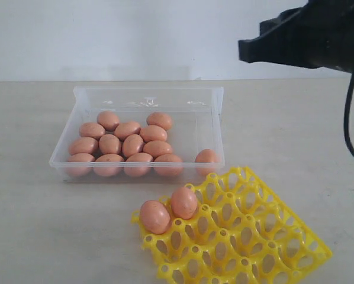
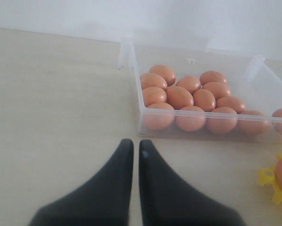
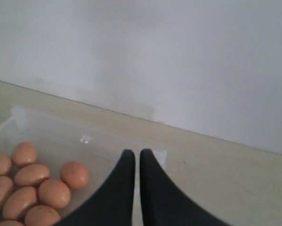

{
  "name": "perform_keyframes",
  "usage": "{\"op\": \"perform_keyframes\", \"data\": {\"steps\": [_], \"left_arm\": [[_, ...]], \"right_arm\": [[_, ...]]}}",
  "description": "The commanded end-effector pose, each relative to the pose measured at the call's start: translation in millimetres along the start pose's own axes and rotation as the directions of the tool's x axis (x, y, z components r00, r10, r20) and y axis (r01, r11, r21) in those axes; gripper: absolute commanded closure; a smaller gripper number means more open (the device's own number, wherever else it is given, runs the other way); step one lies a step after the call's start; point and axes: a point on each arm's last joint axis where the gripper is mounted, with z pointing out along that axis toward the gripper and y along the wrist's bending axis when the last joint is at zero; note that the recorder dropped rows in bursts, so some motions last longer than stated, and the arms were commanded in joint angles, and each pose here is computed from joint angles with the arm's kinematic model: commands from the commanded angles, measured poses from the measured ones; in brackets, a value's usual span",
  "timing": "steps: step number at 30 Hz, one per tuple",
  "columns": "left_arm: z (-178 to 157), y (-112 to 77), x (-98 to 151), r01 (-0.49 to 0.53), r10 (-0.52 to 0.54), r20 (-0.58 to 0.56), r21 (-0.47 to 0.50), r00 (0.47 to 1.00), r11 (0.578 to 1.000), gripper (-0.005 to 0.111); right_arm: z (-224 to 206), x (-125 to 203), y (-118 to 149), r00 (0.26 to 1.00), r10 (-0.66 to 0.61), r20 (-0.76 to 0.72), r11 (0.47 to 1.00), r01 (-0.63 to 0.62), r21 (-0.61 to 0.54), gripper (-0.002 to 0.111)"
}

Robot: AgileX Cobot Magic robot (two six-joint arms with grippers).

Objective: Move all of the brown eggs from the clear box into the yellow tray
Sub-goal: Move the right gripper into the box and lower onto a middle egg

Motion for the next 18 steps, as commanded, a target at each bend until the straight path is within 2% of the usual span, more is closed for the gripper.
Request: {"op": "perform_keyframes", "data": {"steps": [1, 6, 9, 13, 18], "left_arm": [[0.7, 0.2, 0.6, -0.008, 0.008, 0.001, 0.0, 1.0, 1.0, 0.103], [0.7, 0.2, 0.6, -0.008, 0.008, 0.001, 0.0, 1.0, 1.0, 0.103], [0.7, 0.2, 0.6, -0.008, 0.008, 0.001, 0.0, 1.0, 1.0, 0.103], [0.7, 0.2, 0.6, -0.008, 0.008, 0.001, 0.0, 1.0, 1.0, 0.103], [0.7, 0.2, 0.6, -0.008, 0.008, 0.001, 0.0, 1.0, 1.0, 0.103]], "right_arm": [[4.3, 10.7, -38.5, 0.99, 0.081, -0.112, 0.996, -0.076, 0.051, 0.108], [18.7, 47.7, -75.3, 0.932, 0.143, -0.334, 0.99, -0.131, 0.058, 0.108], [27.3, 67.2, -86.7, 0.889, 0.184, -0.419, 0.983, -0.173, 0.065, 0.108], [35.5, 79.3, -87.7, 0.867, 0.184, -0.463, 0.983, -0.175, 0.062, 0.108], [37.5, 73.8, -79.4, 0.877, 0.114, -0.466, 0.991, -0.131, -0.003, 0.108]]}}
